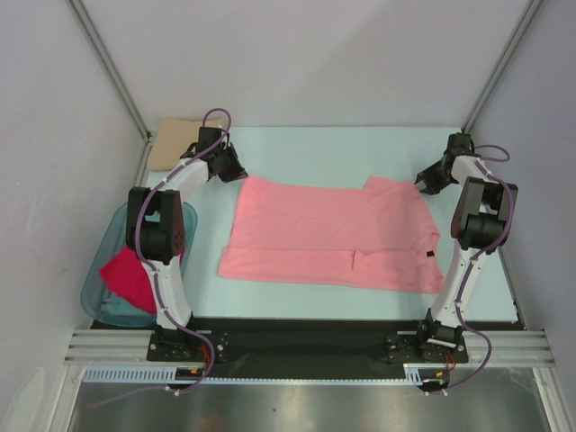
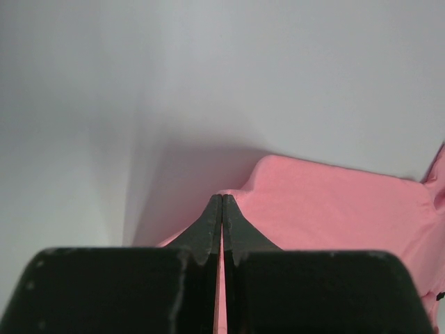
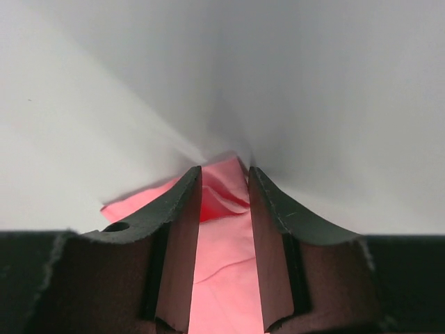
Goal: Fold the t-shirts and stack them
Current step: Fold the tshirt
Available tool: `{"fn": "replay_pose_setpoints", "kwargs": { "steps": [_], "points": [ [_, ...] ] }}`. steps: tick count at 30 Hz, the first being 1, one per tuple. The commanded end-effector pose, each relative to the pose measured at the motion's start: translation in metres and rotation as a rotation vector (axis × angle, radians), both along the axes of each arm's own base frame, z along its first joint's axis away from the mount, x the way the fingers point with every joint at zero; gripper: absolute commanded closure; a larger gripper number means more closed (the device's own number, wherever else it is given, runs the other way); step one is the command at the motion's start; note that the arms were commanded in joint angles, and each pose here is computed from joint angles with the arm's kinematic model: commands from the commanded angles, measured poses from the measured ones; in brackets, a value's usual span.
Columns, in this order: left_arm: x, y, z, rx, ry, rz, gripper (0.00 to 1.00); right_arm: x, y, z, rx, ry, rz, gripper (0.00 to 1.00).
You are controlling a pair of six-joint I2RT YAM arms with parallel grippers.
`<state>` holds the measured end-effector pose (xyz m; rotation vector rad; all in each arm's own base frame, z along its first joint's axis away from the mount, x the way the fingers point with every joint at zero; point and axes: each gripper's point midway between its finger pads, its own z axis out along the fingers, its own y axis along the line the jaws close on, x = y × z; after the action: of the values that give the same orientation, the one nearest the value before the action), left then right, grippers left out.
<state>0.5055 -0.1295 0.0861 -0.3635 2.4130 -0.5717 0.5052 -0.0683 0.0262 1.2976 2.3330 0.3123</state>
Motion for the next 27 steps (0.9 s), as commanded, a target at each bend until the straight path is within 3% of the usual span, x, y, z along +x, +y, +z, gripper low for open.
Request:
{"fn": "replay_pose_setpoints", "kwargs": {
  "steps": [1,7,13,18,23,27],
  "points": [
    [0.008,-0.006,0.015,-0.019,-0.048,-0.007,1.0,0.012,0.003,-0.008,0.02,-0.032,0.051,0.62],
    [0.008,-0.005,0.018,-0.017,-0.053,-0.005,1.0,0.01,0.002,-0.011,0.026,-0.033,0.057,0.65],
    [0.007,-0.006,0.016,-0.023,-0.047,-0.008,1.0,0.016,0.003,-0.022,0.033,-0.037,0.089,1.0],
    [0.007,-0.005,0.016,-0.016,-0.051,-0.009,1.0,0.033,0.002,-0.01,-0.001,-0.126,0.171,1.0],
    [0.008,-0.005,0.016,-0.017,-0.049,-0.004,1.0,0.071,-0.004,0.049,-0.165,-0.393,0.319,1.0],
    [0.01,-0.005,0.02,-0.027,-0.056,0.004,1.0,0.078,0.003,0.085,-0.264,-0.495,0.456,1.0]
  ]
}}
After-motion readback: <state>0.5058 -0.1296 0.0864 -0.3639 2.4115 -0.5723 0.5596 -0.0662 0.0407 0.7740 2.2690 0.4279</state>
